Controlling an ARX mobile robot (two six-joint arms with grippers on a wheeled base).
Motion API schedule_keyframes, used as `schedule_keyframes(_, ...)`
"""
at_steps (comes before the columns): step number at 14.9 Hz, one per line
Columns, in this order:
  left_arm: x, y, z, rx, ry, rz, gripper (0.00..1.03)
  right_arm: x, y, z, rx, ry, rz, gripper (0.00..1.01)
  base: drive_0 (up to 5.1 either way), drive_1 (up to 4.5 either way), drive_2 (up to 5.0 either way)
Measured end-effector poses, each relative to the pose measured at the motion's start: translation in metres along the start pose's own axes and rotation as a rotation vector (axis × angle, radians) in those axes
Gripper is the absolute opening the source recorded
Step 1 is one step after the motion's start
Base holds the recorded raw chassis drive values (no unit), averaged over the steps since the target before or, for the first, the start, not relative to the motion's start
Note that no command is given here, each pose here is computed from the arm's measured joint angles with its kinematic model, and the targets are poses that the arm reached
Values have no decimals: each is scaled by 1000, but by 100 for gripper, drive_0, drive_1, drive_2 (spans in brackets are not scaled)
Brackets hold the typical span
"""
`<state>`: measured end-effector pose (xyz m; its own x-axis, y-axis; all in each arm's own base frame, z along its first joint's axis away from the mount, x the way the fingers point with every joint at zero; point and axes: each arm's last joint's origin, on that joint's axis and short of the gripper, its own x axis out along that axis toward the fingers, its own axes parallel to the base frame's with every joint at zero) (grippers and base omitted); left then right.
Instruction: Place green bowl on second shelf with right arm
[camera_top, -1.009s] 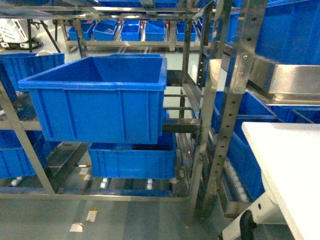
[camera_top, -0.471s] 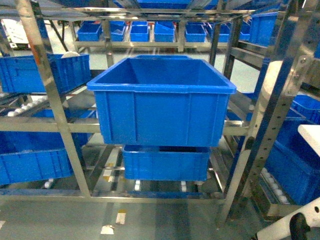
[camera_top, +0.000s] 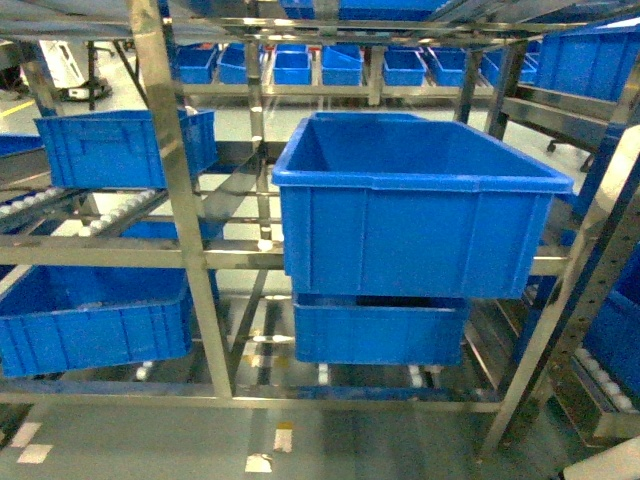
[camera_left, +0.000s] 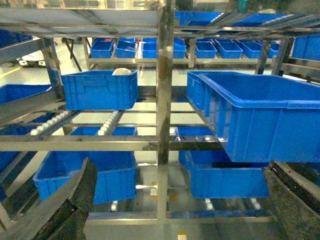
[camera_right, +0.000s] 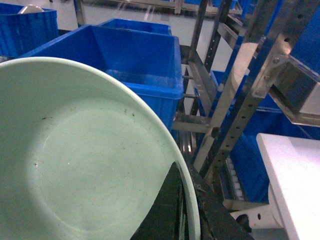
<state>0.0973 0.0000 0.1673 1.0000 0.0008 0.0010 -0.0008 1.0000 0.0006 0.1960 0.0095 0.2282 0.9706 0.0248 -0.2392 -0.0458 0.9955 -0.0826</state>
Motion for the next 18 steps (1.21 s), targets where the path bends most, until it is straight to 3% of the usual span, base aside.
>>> schedule_keyframes(7,0,0,0,0,-1,3,98,0,0,1,0,-2,-2,2,-494,252,252)
schedule_keyframes(18,0,0,0,0,-2,1,98,-1,0,1,0,-5,-1,2,-4,418,-426)
